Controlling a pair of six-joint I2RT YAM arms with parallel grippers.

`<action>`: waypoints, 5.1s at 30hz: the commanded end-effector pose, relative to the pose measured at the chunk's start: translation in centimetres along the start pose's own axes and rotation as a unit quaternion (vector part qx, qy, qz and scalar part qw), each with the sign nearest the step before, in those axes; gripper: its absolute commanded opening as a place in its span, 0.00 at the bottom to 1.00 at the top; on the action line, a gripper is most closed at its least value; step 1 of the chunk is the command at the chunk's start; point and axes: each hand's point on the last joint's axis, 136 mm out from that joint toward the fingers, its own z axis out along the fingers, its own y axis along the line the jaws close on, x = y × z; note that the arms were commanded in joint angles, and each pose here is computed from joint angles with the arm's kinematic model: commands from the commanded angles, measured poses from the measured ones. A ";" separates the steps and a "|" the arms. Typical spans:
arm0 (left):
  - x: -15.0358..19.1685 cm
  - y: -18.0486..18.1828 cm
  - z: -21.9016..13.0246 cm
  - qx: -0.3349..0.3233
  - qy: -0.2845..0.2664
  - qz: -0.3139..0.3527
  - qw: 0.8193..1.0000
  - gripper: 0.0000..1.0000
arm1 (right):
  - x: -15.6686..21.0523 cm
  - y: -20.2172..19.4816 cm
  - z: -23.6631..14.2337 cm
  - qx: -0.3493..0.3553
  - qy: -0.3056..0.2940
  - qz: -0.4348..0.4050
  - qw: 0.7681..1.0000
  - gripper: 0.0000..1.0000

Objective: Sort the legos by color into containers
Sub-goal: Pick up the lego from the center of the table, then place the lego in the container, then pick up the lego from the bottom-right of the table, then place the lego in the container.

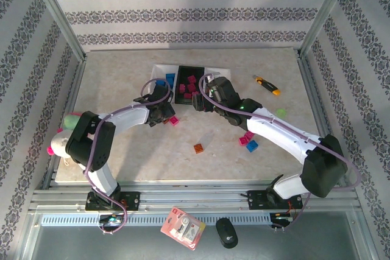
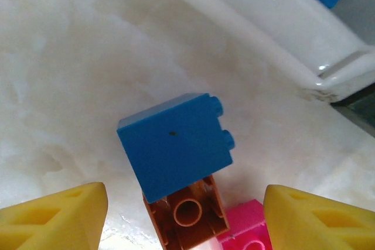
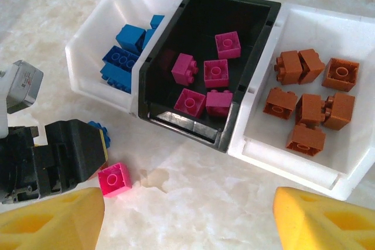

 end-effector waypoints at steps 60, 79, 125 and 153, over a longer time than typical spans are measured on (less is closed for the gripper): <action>-0.9 -29.9 -2.9 0.279 -0.127 0.372 0.876 0.64 | 2.7 -9.0 -11.8 0.075 -0.099 0.042 0.991 0.77; 6.0 -23.7 -18.4 0.455 -0.263 0.573 0.629 0.97 | 16.7 -17.6 -10.4 0.222 0.135 0.333 0.907 0.76; 7.5 -6.6 -17.4 0.330 -0.242 0.486 0.773 0.99 | 4.5 -4.0 -0.2 0.076 0.079 0.116 0.987 0.31; 6.0 -0.1 -15.0 0.247 -0.250 0.407 0.843 0.99 | -10.1 8.7 19.6 -0.045 -0.034 -0.046 0.997 0.44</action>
